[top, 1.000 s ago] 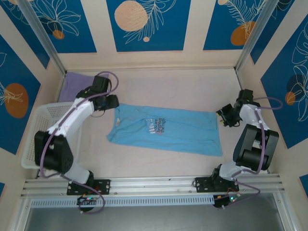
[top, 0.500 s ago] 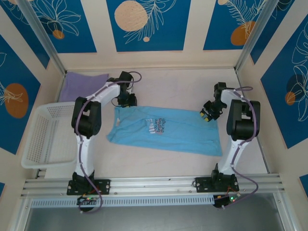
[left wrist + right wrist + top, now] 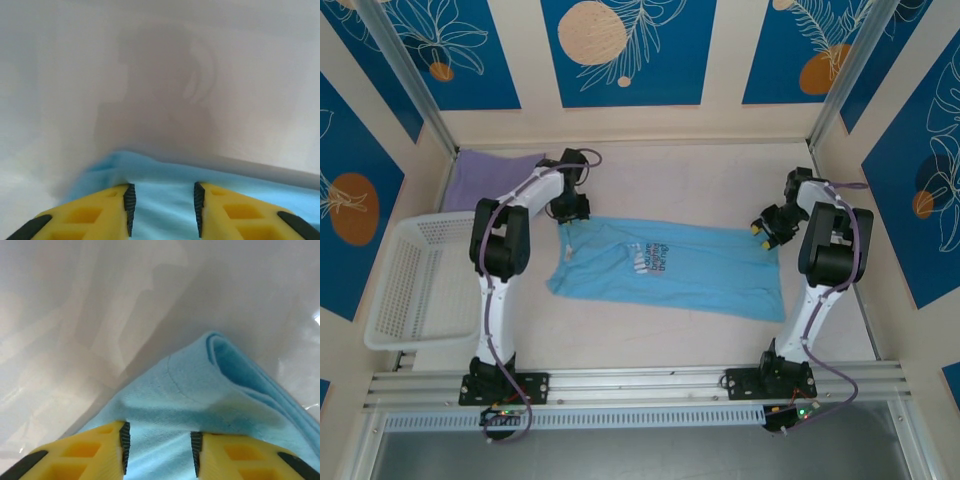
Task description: Fold and stack the t-shirts
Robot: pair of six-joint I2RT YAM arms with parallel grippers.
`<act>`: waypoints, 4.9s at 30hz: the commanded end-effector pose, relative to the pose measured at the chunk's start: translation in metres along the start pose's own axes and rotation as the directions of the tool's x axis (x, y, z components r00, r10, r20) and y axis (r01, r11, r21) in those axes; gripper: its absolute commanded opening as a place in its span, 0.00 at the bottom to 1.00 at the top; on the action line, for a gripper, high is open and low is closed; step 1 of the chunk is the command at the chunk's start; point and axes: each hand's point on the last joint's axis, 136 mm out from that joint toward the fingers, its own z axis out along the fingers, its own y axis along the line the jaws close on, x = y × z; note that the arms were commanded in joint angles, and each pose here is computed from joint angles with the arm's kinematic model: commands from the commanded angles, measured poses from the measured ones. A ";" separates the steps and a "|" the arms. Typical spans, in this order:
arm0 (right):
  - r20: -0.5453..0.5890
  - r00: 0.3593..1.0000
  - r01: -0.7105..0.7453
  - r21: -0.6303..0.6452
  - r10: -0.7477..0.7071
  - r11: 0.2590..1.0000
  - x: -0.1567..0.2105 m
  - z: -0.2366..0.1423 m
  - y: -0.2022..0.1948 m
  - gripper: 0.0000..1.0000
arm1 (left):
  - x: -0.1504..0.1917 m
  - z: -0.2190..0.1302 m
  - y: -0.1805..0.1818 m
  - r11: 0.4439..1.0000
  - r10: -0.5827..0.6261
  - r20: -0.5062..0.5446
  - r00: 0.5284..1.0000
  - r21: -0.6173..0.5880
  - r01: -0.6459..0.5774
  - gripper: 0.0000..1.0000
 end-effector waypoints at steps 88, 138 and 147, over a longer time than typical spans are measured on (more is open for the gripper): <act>-0.039 0.298 0.884 -0.367 -0.954 0.291 0.340 0.031 0.213 0.00 | 0.010 0.030 -0.015 0.997 -0.020 -0.168 0.986 0.070 0.032 0.39; -0.110 0.624 0.678 -0.417 -0.774 0.605 0.305 -0.020 0.154 0.19 | -0.013 -0.077 -0.067 0.962 0.014 0.034 0.999 0.272 -0.022 0.48; -0.314 0.635 0.616 -0.344 -0.705 0.708 0.327 0.057 0.168 0.10 | 0.022 -0.019 -0.053 0.978 0.032 -0.085 0.996 0.208 -0.013 0.45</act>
